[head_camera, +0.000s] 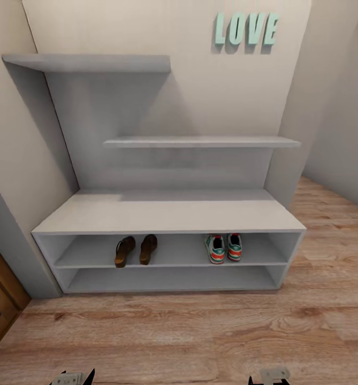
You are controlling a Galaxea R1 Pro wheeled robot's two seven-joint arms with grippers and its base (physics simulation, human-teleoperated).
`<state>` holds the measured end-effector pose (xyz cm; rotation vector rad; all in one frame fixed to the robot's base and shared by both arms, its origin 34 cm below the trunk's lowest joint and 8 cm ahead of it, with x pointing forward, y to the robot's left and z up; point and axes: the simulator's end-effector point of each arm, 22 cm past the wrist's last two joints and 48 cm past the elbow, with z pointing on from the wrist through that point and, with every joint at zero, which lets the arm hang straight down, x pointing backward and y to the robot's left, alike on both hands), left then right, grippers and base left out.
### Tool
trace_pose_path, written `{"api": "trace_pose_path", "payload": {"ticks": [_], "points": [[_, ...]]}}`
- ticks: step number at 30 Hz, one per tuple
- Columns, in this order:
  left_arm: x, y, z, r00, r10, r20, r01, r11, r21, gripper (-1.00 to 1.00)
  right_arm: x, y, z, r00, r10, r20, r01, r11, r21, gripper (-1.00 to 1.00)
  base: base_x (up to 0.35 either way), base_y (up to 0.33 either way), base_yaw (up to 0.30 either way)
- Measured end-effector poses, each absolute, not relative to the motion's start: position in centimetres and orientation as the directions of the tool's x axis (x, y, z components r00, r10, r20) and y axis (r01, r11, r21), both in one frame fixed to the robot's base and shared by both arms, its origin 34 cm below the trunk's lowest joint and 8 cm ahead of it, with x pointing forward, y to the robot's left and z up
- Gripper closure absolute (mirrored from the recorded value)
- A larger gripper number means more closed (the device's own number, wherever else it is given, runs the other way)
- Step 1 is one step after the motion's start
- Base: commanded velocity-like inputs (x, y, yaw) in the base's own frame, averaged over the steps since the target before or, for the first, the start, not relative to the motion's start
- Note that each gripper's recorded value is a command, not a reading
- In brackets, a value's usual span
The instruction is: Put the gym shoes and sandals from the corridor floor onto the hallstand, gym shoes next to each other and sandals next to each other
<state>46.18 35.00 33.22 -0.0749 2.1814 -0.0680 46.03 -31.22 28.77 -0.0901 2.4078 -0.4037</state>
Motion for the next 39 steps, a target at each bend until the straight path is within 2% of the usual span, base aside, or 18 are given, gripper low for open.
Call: {"api": "trace_pose_path", "payload": {"ticks": [39], "points": [[47.9, 34.8, 41.5, -0.575, -0.08, -0.814, -0.027, 0.996, -0.079, -1.0, 46.6, -31.2, 36.6, -0.774, -0.171, -0.609, 0.037, 0.949, -0.312, -1.0, 0.0, 0.0, 0.0]]}}
